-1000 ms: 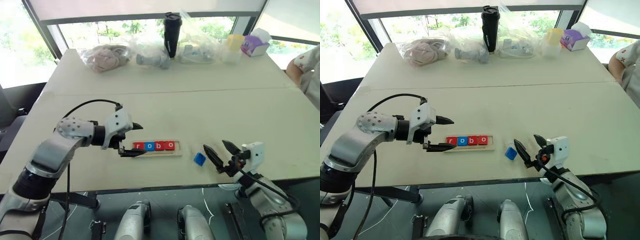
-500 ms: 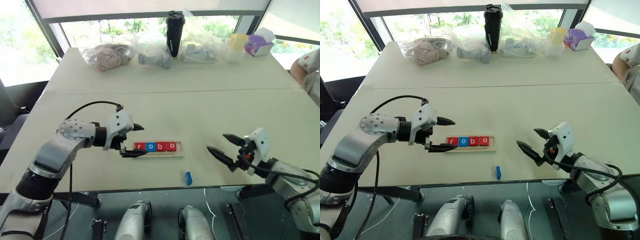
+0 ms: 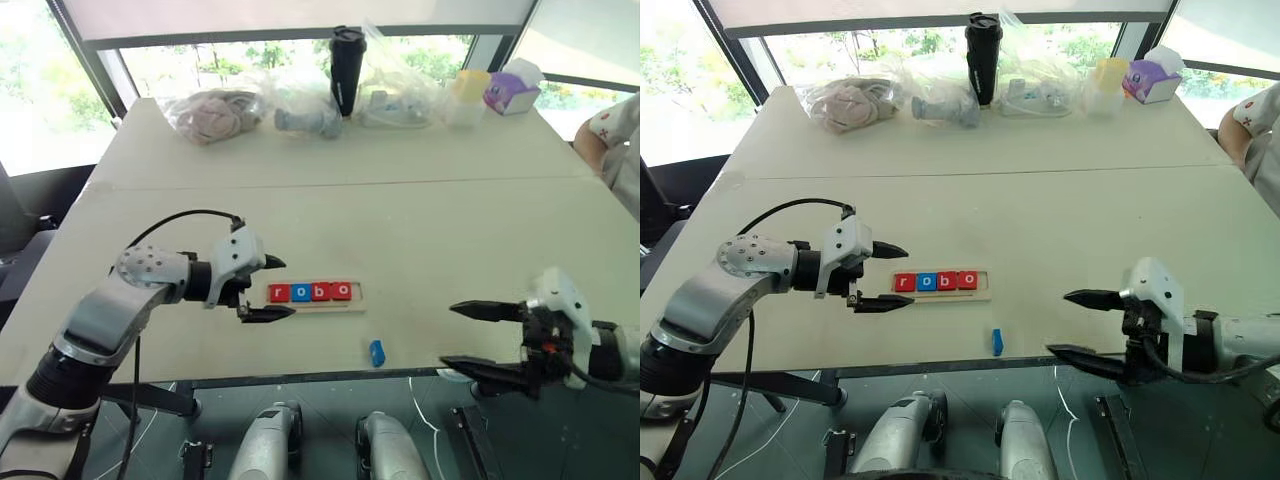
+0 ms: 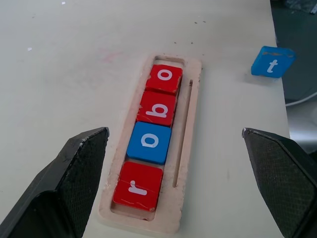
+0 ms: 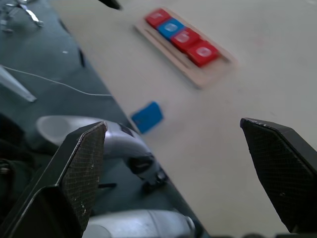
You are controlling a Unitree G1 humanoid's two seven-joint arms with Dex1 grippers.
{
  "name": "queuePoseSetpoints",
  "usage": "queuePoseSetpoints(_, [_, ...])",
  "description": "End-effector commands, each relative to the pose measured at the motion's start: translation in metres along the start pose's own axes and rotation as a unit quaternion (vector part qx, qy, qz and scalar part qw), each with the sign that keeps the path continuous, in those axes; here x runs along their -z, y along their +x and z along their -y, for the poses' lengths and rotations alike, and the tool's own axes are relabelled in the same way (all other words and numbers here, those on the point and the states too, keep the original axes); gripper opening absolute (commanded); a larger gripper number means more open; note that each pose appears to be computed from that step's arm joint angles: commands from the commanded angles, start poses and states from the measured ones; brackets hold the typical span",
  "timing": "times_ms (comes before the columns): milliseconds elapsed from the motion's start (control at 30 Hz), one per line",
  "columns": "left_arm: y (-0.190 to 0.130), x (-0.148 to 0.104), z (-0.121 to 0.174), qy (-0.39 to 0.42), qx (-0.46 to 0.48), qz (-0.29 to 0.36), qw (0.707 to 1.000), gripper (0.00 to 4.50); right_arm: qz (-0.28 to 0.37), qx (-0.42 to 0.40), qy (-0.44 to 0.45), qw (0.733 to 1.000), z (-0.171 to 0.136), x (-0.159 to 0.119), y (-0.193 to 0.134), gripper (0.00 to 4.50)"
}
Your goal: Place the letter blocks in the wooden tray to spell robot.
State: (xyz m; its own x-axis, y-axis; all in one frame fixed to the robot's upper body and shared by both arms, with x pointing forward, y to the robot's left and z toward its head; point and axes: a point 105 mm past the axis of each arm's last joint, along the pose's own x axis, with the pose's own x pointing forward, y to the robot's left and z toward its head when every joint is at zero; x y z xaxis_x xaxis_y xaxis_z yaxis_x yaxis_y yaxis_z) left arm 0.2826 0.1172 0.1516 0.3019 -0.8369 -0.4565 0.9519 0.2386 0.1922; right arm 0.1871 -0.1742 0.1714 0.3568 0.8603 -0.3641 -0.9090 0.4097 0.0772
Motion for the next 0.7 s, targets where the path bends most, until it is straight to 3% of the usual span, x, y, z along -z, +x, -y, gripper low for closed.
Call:
queuePoseSetpoints(33, [-0.007, -0.009, 0.008, 0.01, 0.021, 0.004, 1.0, 4.5, 0.016, -0.058, 0.027, 0.998, -0.021, -0.002, 0.019, 4.47])
queuePoseSetpoints(300, [-0.021, -0.007, 0.028, 0.013, 0.07, -0.024, 0.997, 4.5, 0.031, -0.182, 0.12, 0.975, -0.063, -0.001, 0.047, 4.47])
queuePoseSetpoints(700, [-0.021, -0.009, 0.04, 0.015, 0.09, -0.03, 0.995, 4.5, -0.001, -0.151, 0.129, 0.98, -0.051, 0.012, 0.07, 4.47])
